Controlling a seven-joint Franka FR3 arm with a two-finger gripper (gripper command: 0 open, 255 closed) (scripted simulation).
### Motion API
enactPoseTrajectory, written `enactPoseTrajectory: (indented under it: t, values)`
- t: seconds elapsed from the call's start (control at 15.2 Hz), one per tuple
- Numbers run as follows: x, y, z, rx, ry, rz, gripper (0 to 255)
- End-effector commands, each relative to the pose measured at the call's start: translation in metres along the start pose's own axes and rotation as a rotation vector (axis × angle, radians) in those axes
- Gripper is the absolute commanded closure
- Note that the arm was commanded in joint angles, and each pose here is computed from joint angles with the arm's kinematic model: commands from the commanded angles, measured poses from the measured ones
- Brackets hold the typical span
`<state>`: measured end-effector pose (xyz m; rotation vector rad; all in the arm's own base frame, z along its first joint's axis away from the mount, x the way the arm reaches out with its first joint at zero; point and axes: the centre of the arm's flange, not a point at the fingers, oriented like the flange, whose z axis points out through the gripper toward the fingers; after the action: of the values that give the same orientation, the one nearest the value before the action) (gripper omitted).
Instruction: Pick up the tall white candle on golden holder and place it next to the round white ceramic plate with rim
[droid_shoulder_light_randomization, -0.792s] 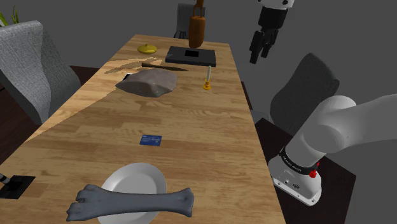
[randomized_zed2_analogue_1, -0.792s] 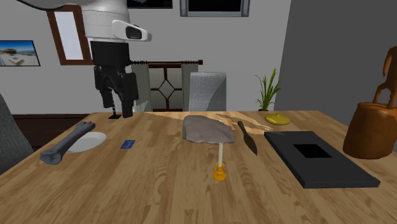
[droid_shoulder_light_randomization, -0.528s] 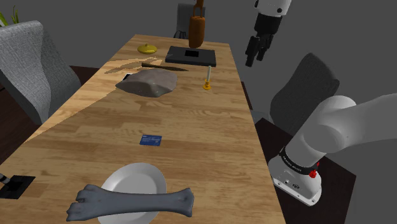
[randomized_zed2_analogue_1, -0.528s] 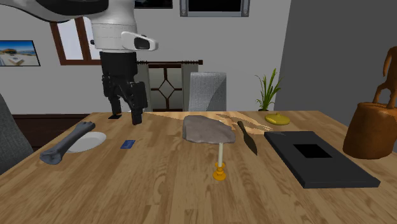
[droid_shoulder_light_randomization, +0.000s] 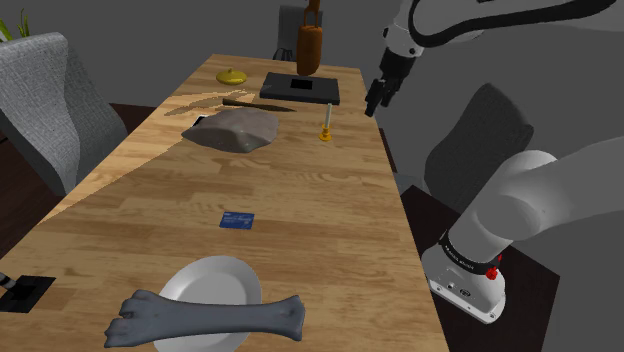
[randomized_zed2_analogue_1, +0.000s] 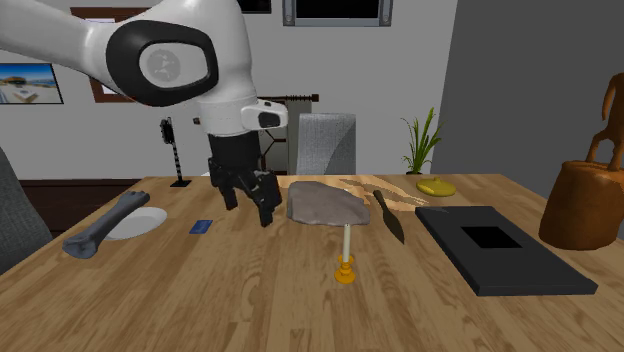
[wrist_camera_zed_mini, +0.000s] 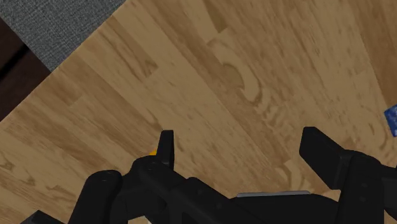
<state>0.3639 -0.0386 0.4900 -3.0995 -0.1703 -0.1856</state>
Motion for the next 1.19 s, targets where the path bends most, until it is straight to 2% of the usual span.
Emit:
enactPoseTrajectory:
  t: [0.0, 1.06, 1.12]
  values:
    - [0.012, 0.011, 0.019, -0.003, 0.038, -0.008, 0]
    - [0.123, 0.087, 0.15, -0.017, 0.307, -0.07, 0]
    - [0.126, 0.088, 0.151, -0.017, 0.311, -0.071, 0]
